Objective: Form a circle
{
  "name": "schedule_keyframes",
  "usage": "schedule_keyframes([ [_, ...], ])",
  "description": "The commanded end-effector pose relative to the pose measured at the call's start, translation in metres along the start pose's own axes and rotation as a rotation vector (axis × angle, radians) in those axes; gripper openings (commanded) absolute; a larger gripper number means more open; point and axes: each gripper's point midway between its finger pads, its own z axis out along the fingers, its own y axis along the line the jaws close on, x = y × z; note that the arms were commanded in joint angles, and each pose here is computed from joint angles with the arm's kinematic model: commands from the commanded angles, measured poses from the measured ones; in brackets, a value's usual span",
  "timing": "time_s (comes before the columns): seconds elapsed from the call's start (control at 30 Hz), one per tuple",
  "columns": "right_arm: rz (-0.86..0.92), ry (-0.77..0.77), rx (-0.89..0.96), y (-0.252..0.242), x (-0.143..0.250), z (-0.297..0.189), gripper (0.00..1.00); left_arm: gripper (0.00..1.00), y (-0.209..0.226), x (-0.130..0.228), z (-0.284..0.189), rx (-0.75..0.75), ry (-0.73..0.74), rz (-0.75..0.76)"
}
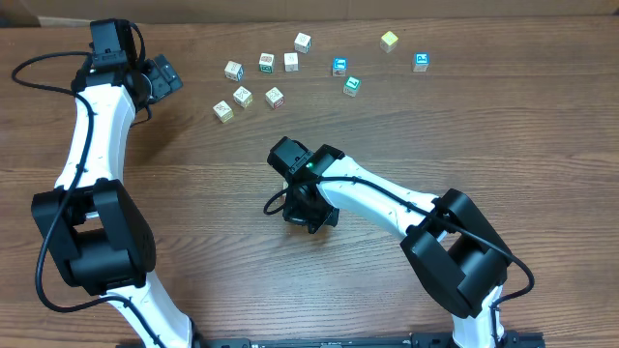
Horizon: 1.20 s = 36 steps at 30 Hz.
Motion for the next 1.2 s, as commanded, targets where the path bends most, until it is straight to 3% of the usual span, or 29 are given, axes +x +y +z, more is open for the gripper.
schedule_keyframes([
  [0.0, 0.007, -0.026, -0.014, 0.0062, -0.0078, -0.0048, 0.04, 1.0, -0.006, -0.0055, -0.0073, 0.014, -0.02, 0.001],
  [1.17, 0.017, -0.016, -0.005, 0.0018, -0.0082, -0.0052, 0.04, 0.99, -0.006, -0.0055, -0.0073, 0.014, -0.02, 0.001],
])
